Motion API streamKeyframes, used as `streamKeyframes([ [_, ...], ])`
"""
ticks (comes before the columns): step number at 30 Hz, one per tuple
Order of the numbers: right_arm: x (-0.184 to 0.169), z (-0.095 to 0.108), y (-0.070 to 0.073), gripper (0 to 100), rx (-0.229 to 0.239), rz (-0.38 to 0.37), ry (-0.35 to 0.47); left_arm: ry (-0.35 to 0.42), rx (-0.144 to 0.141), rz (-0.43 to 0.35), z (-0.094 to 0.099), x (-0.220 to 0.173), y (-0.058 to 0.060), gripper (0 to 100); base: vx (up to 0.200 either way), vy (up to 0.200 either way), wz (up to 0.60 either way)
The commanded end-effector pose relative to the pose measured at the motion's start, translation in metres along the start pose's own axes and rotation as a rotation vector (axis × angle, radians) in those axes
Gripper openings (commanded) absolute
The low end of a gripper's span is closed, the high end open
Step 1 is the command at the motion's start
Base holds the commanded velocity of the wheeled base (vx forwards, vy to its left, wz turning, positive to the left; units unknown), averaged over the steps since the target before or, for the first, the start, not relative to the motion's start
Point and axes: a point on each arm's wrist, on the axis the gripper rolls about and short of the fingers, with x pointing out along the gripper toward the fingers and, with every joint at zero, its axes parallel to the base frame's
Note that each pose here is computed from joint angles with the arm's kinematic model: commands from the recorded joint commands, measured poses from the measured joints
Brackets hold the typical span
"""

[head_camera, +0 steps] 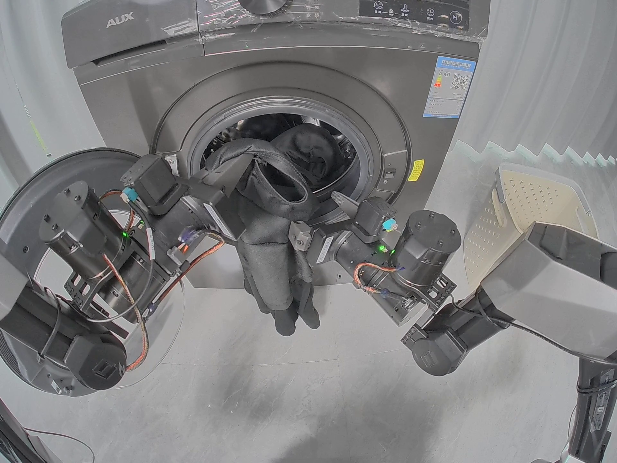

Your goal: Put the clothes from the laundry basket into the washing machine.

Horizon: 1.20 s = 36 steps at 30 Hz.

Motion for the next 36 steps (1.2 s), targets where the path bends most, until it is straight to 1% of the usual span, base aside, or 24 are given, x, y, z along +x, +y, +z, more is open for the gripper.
streamKeyframes([
  [1, 0.0, 0.006, 0.004, 100, 0.004, 0.008, -0.015, 0.005, -0.001, 0.001, -0.002, 0.0, 0.0, 0, 0.0, 0.0, 0.0],
  [5, -0.001, 0.007, 0.004, 100, 0.007, 0.013, -0.016, 0.01, 0.0, 0.003, -0.003, 0.001, 0.001, 0, 0.0, 0.0, 0.0],
  [9, 0.0, 0.009, 0.006, 100, 0.017, 0.02, -0.035, 0.01, -0.003, -0.002, -0.004, 0.001, 0.0, 0, 0.0, 0.0, 0.0],
  [10, 0.0, 0.008, 0.006, 0, 0.019, 0.02, -0.033, 0.011, -0.003, -0.002, -0.004, 0.001, 0.0, 0, 0.0, 0.0, 0.0],
  [19, -0.006, 0.011, 0.01, 0, 0.019, 0.029, -0.035, 0.022, -0.009, -0.003, -0.007, 0.0, -0.001, 0, 0.0, 0.0, 0.0],
  [24, -0.019, 0.024, 0.015, 0, 0.018, 0.04, -0.03, 0.038, -0.01, -0.011, -0.01, -0.003, -0.001, 0, 0.0, 0.0, 0.0],
  [25, -0.022, 0.026, 0.016, 0, 0.019, 0.043, -0.031, 0.041, -0.013, -0.012, -0.01, -0.003, -0.002, 100, 0.0, 0.0, 0.0],
  [27, -0.03, 0.036, 0.018, 0, 0.019, 0.047, -0.037, 0.058, -0.023, -0.011, -0.016, -0.003, -0.001, 100, 0.0, 0.0, 0.0],
  [28, -0.031, 0.037, 0.018, 0, 0.019, 0.047, -0.037, 0.06, -0.025, -0.011, -0.016, -0.003, -0.001, 100, 0.0, 0.0, 0.0],
  [29, -0.038, 0.046, 0.019, 0, 0.021, 0.049, -0.041, 0.073, -0.033, -0.003, -0.021, -0.002, -0.001, 100, 0.0, 0.0, 0.0],
  [30, -0.038, 0.047, 0.019, 0, 0.021, 0.049, -0.041, 0.074, -0.034, -0.003, -0.021, -0.002, -0.001, 100, 0.0, 0.0, 0.0],
  [31, -0.047, 0.055, 0.018, 0, 0.021, 0.048, -0.043, 0.092, -0.033, 0.008, -0.028, -0.001, 0.001, 100, 0.0, 0.0, 0.0],
  [33, -0.055, 0.065, 0.018, 0, 0.025, 0.05, -0.05, 0.11, -0.033, 0.014, -0.035, 0.0, 0.003, 100, 0.0, 0.0, 0.0],
  [36, -0.069, 0.074, 0.018, 0, 0.026, 0.051, -0.042, 0.13, -0.036, 0.016, -0.041, -0.001, 0.004, 100, 0.0, 0.0, 0.0],
])
